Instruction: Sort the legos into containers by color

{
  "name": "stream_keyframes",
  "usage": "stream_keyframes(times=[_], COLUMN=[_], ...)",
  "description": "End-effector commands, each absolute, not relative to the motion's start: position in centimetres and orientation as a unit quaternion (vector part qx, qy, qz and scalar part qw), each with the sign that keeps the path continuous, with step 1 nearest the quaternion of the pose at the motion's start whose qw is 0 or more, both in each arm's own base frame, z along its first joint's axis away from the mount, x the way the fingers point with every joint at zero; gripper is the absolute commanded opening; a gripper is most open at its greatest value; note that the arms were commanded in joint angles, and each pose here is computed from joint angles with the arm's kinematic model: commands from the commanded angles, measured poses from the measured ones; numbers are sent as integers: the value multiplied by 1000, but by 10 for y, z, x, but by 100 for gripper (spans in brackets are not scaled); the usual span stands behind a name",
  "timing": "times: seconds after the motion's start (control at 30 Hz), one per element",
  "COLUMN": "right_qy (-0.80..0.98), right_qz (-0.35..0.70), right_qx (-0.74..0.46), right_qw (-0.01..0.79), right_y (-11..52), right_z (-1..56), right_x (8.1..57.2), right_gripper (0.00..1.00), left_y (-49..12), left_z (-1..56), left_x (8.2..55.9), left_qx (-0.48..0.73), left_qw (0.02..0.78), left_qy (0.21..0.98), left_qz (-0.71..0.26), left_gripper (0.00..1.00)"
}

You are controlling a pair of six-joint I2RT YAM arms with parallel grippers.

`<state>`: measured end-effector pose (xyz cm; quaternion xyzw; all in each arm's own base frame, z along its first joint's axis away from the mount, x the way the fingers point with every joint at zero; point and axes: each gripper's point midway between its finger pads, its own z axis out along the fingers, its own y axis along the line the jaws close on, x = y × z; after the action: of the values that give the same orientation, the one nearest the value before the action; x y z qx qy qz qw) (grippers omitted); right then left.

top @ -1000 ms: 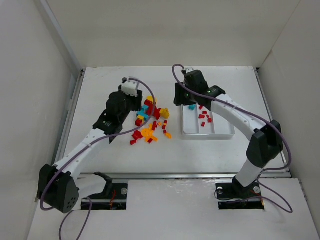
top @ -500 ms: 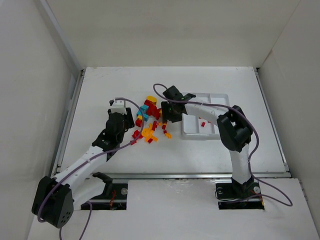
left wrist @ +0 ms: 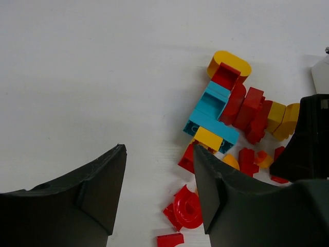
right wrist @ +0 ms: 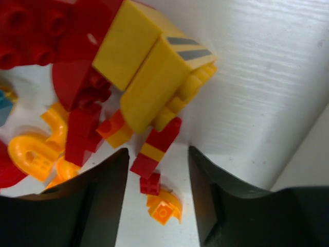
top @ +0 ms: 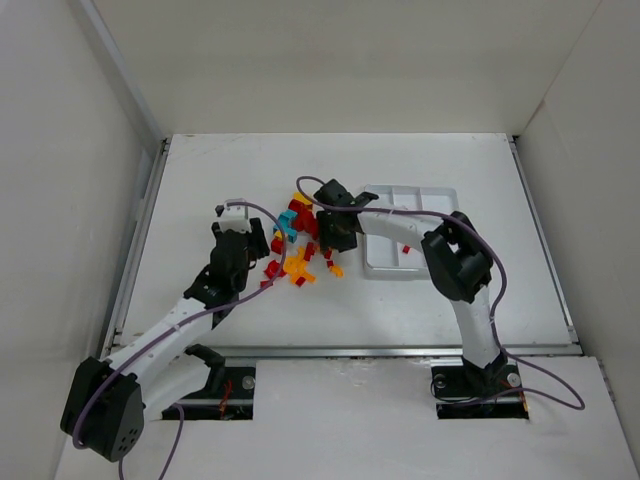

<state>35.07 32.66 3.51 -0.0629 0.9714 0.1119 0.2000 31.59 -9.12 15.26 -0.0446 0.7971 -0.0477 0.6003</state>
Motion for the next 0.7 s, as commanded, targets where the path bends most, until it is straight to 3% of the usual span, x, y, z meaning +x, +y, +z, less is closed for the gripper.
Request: stream_keyframes(times=[0.0,0.2,0.33,0.37,0.43,0.53,0.67], right_qy=[973,972,972,971,967,953,912], right_qz=[95,92,92,94,95,113,147], right_qx=[-50,-54,-54,-59,-68,-114,-209], right_qw=[205,207,207,212,224,258,321], right_y=[329,331,330,330,329,330,328], right_z=[35,32,30,35,45,75,131], right_x=[355,353,353,353,356,358,353], right_gripper=[54,38,20,10,0,0,0], left_y=[-93,-93,-93,-92,-96,-111,-149], left_z=[165,165,170,170,173,174,183], left_x=[317,317,316,316,315,313,300], left_qx=[-50,-47,-49,-44,-27,39,191], left_qw=[622,622,628,629,631,630,634], left_qy=[779,780,774,775,773,772,739], left_qz=[-56,-53,-57,-53,-59,-74,-124], left_gripper=[52,52,52,52,52,45,45])
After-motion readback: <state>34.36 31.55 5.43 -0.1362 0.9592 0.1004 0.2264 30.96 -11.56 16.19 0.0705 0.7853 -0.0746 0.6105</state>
